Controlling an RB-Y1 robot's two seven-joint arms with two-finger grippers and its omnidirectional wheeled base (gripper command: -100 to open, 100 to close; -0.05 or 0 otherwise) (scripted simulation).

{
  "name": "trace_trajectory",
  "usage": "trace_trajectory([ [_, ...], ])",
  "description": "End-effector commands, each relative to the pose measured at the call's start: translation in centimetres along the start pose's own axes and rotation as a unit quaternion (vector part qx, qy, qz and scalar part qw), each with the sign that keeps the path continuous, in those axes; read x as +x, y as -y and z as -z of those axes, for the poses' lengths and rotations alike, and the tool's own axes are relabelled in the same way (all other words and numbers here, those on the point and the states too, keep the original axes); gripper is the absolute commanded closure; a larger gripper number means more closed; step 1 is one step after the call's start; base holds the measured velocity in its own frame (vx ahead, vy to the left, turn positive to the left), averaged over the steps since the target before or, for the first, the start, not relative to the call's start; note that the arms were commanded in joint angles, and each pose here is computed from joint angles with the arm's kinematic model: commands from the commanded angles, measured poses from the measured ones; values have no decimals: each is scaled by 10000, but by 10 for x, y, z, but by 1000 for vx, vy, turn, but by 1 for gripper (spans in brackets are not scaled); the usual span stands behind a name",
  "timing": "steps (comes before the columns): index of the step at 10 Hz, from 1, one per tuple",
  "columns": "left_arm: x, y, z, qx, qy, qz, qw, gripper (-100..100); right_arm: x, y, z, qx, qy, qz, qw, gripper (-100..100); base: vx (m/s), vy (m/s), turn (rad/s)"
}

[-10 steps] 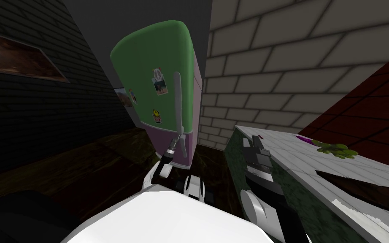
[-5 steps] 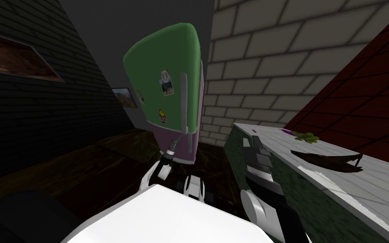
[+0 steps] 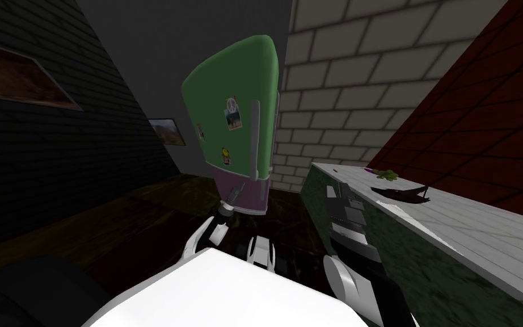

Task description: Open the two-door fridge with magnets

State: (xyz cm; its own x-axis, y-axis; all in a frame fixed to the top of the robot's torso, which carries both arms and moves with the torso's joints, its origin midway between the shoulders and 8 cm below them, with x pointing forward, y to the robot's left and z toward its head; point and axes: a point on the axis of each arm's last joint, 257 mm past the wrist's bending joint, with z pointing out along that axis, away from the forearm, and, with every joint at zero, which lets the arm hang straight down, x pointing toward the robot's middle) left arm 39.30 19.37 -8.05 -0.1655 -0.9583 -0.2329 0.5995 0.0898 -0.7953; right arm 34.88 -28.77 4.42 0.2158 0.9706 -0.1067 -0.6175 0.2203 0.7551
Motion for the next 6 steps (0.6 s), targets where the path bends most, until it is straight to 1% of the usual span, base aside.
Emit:
trace_trajectory([
  [1, 6, 5, 1, 23, -114, 83, 9999, 100, 0, 0, 0, 0, 0, 0, 10000, 0, -139, 118, -25],
  [2, 3, -2, 2, -12, -34, 49, 10000, -100, 0, 0, 0, 2, 1, -1, 10000, 0, 16, -36, 46],
  [3, 0, -6, 3, -31, 26, 15, 10000, -100, 0, 0, 0, 2, 2, -2, 10000, 0, 86, -102, 48],
  [5, -3, -15, 5, -71, 137, -45, 9999, -100, 0, 0, 0, 1, 3, -2, 10000, 0, 115, -153, 51],
  [6, -5, -18, 6, -90, 185, -69, 9998, -100, 0, 0, 0, 1, 3, -2, 10000, 0, 67, -154, 53],
])
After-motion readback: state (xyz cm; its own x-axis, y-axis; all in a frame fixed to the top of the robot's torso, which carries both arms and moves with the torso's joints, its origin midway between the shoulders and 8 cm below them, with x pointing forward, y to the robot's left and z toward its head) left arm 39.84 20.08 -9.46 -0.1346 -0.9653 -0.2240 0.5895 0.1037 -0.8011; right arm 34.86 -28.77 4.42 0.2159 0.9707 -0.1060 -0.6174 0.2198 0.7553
